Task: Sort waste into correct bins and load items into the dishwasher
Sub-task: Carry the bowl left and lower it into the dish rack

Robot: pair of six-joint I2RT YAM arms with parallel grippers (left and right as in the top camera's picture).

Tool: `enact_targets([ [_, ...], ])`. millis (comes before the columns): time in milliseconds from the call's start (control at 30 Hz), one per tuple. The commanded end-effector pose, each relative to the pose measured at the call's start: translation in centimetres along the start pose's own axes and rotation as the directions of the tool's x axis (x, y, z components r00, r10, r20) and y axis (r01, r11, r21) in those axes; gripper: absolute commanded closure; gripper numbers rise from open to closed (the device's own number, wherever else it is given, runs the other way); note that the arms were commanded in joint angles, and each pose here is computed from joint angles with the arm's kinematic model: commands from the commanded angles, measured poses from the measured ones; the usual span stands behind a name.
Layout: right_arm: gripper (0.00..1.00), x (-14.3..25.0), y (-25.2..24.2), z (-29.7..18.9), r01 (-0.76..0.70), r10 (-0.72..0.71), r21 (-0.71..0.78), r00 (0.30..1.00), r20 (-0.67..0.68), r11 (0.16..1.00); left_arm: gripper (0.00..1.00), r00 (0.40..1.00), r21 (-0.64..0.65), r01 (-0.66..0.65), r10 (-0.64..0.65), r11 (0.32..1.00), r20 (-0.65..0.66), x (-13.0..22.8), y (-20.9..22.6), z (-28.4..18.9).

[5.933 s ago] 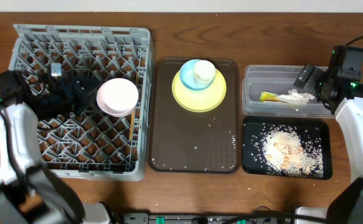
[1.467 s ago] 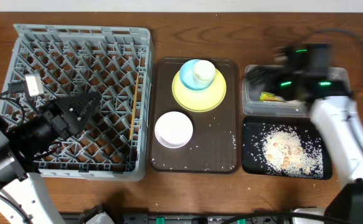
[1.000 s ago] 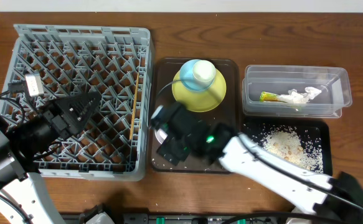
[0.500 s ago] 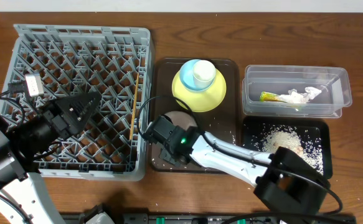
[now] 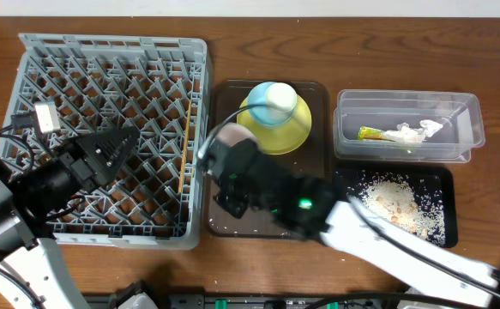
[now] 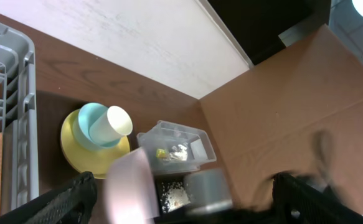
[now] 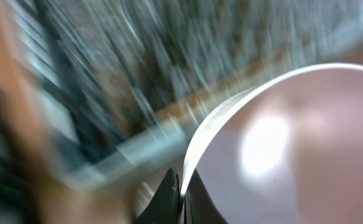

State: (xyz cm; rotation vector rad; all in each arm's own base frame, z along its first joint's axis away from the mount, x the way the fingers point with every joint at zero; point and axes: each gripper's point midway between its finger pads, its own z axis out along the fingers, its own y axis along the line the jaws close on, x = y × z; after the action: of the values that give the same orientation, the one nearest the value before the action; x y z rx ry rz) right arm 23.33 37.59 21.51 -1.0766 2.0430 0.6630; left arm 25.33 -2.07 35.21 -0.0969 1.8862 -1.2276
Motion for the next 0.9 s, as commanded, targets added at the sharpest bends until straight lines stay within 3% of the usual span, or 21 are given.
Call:
enact_targets([
  [0,0.99,-3.3,4.1,-2.3,-0.131,0.167,-0.377,0.984,0.063,0.917,0.09,1.0,0.003,-0.01,0.01,1.0,0.003,-0.1,-0.2,-0.1],
  [100,0.99,-5.4,6.1,-2.8,-0.157,0.251,-0.598,0.965,0.076,0.786,0.09,1.0,0.003,-0.01,0.01,1.0,0.003,-0.1,-0.2,-0.1],
  [200,0.99,-6.1,7.5,-1.4,-0.177,0.295,-0.716,0.955,0.042,0.676,0.09,1.0,0.003,-0.01,0.01,1.0,0.003,-0.1,-0.2,-0.1],
  [367,0.99,-5.9,9.0,3.0,-0.24,0.379,-0.816,0.925,-0.027,0.526,0.09,1.0,0.003,-0.01,0.01,1.0,0.003,-0.1,-0.2,-0.1],
  [567,0.99,-7.4,8.9,3.5,-0.209,0.505,-0.915,0.863,-0.006,0.346,0.09,1.0,0.003,-0.01,0.01,1.0,0.003,-0.1,-0.2,-0.1],
  [700,0.99,-6.4,9.5,4.7,-0.247,0.557,-0.931,0.828,-0.06,0.268,0.09,1.0,0.003,-0.01,0.01,1.0,0.003,-0.1,-0.2,-0.1],
  [867,0.99,-4.2,11.1,7.8,-0.343,0.581,-0.906,0.801,-0.143,0.25,0.09,1.0,0.003,-0.01,0.01,1.0,0.003,-0.1,-0.2,-0.1],
])
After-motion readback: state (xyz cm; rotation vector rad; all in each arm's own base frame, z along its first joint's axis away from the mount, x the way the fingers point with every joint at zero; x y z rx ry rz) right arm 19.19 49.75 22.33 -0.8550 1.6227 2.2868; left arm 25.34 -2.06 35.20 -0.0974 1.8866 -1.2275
